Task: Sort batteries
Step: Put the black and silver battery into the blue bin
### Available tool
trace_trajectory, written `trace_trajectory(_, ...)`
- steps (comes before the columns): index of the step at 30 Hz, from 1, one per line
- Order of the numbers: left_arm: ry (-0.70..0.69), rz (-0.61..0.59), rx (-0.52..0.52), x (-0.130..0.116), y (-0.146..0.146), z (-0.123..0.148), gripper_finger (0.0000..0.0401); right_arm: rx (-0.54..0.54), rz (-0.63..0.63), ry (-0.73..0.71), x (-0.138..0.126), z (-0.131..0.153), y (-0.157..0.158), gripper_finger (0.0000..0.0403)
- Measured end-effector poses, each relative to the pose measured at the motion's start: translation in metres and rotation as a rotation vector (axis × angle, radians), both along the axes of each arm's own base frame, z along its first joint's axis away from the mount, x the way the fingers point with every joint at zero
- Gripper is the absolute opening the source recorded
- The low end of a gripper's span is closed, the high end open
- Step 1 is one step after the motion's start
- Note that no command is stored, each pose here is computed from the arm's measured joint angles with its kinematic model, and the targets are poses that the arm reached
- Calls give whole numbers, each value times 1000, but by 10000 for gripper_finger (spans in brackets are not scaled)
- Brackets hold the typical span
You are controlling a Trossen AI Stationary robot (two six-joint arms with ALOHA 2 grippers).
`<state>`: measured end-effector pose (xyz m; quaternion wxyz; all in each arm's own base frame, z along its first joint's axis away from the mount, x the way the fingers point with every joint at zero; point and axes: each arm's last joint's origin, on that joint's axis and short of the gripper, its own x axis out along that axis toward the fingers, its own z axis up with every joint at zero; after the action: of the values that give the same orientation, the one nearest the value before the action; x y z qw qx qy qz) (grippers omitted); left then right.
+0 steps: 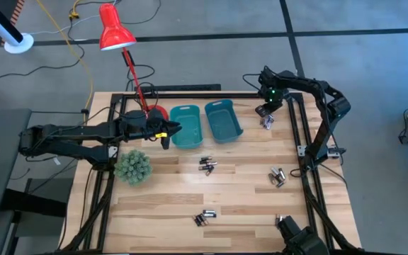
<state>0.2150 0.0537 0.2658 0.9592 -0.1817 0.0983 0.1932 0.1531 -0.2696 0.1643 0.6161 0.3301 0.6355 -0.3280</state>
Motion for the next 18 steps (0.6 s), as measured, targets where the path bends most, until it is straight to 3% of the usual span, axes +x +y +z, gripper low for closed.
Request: trace_trajectory(18,-2,1,-3,0,0,0,102,-2,-33,23,0,-1,0,120)
